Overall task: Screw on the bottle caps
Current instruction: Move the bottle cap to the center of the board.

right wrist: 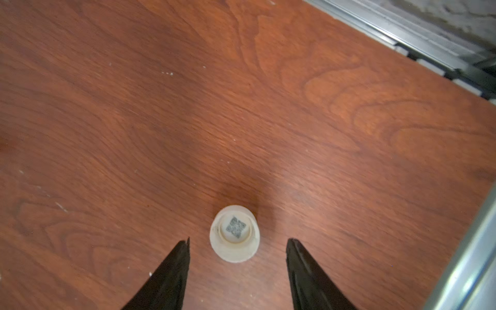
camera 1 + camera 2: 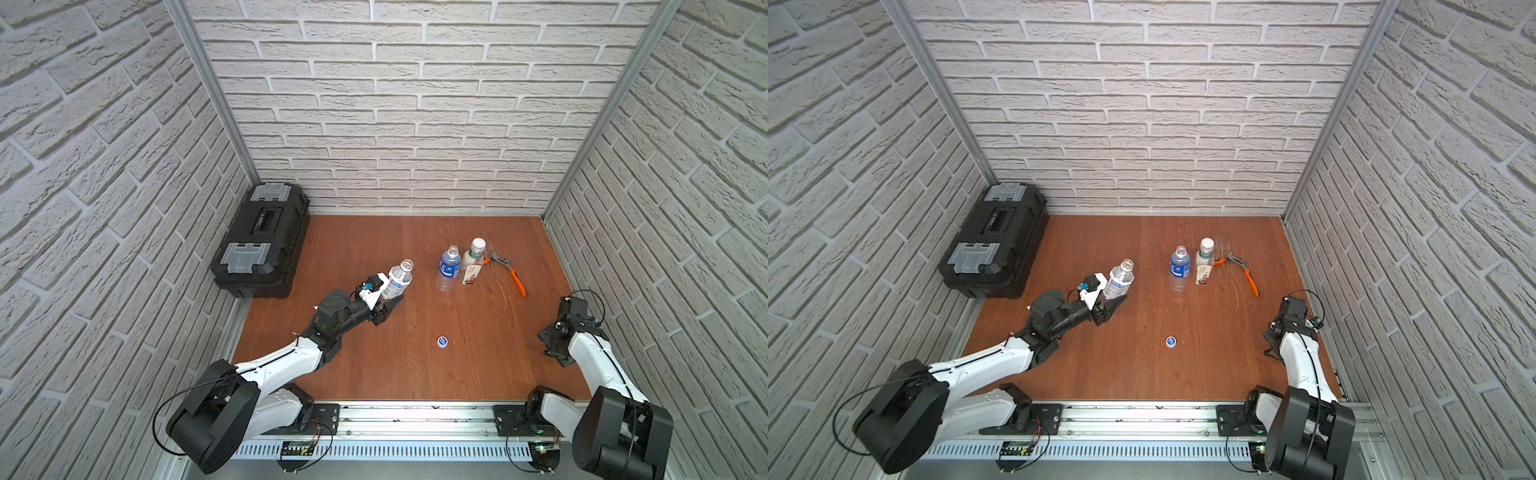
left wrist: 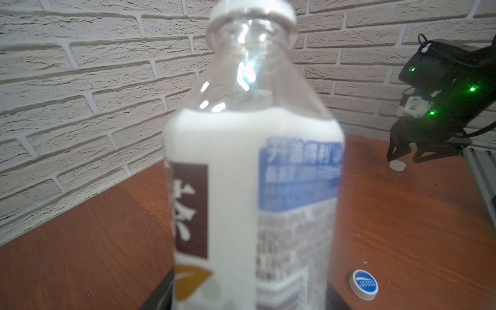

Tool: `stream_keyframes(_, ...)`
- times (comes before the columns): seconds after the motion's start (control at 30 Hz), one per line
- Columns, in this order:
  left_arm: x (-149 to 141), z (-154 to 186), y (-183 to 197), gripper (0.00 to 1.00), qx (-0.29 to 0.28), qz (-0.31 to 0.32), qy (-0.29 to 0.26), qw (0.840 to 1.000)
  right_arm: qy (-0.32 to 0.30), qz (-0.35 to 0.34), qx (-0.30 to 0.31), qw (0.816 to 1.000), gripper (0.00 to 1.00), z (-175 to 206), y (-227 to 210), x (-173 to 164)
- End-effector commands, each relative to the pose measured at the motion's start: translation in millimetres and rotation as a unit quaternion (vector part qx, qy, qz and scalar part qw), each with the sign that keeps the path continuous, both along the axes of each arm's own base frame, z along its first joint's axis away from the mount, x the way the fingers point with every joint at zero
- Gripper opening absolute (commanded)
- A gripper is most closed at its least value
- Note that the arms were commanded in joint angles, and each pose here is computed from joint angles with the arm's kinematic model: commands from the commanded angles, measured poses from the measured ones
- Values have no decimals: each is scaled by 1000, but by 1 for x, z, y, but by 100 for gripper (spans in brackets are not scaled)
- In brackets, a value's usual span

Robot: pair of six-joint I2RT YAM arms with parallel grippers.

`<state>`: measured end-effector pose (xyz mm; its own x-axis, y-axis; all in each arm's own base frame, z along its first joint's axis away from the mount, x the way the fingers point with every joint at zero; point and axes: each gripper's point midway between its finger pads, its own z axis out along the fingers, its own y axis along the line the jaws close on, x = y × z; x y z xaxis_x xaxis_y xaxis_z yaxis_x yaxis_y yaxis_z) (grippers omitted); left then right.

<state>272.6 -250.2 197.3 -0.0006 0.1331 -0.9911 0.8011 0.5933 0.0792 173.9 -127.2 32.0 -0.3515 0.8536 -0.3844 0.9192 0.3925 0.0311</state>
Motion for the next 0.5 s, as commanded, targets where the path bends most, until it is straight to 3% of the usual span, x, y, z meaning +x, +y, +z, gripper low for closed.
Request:
stream_keyframes(0.0, 4, 22, -3, 58, -23, 1, -26, 999, -29, 11, 5, 999, 59, 1, -5, 19)
stream_keyframes(0.2, 5, 18, -5, 58, -19, -1, -24, 1000, -14, 26, 41, 999, 56, -14, -3, 29)
stream_keyframes(0.27, 6, 19, -5, 58, -18, -1, -26, 1000, -11, 59, 60, 996, 52, -15, 2, 40)
stream_keyframes(0.47, 4, 15, -6, 57, -16, -6, -28, 999, -32, 158, 92, 983, 54, -19, 38, 71)
